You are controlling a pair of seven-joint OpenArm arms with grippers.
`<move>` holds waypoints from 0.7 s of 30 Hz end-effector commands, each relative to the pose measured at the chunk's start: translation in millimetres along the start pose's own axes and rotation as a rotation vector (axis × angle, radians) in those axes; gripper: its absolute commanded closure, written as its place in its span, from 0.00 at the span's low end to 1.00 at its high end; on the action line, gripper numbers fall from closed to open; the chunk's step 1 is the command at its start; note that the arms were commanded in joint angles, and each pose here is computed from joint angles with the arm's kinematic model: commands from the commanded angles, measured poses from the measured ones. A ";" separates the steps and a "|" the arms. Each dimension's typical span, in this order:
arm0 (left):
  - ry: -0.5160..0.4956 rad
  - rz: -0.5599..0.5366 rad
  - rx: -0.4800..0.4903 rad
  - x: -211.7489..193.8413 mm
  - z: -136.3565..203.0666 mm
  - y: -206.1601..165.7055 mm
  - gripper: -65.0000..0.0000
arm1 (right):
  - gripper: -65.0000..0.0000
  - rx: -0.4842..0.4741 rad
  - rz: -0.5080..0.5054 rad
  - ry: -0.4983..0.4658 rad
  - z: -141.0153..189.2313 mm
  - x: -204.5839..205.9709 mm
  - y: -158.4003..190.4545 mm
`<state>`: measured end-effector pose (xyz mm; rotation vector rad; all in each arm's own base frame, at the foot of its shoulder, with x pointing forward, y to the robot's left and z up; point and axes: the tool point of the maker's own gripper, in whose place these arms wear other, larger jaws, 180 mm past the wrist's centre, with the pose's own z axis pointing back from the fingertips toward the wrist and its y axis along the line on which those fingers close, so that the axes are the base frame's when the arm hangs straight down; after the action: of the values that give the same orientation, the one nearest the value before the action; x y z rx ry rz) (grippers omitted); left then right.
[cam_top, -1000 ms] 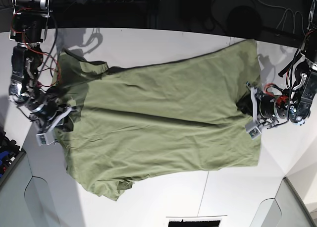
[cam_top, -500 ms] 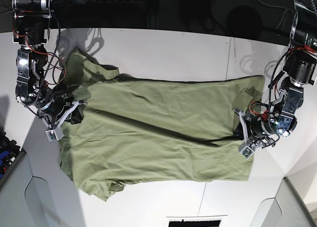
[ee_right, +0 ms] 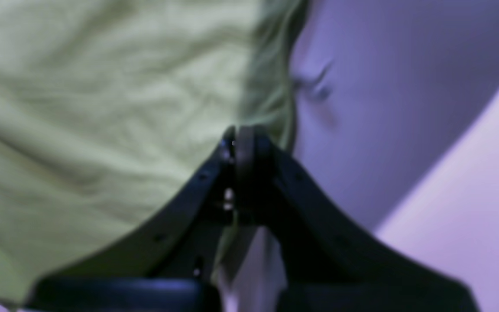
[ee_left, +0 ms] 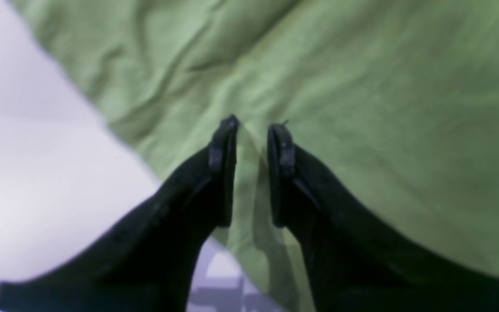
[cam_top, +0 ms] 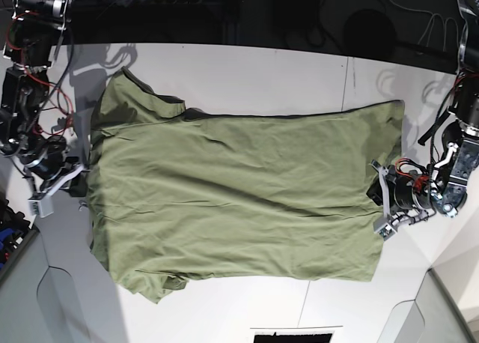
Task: Layout the t-shirt on the table in an organized manner, then fold the t-shirt properly
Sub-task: 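Release the shirt and withdraw both grippers to its sides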
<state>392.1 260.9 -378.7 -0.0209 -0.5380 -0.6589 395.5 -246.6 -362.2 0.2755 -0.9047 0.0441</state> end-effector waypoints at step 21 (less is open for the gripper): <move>-0.014 0.263 -0.077 -60.2 78.0 33.3 0.75 | 1.00 0.002 0.077 0.148 80.0 -45.4 -34.5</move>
<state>325.2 331.4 -353.1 -0.1782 -0.4663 -0.4145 301.8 -289.7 -375.1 0.2488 -0.7201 0.1227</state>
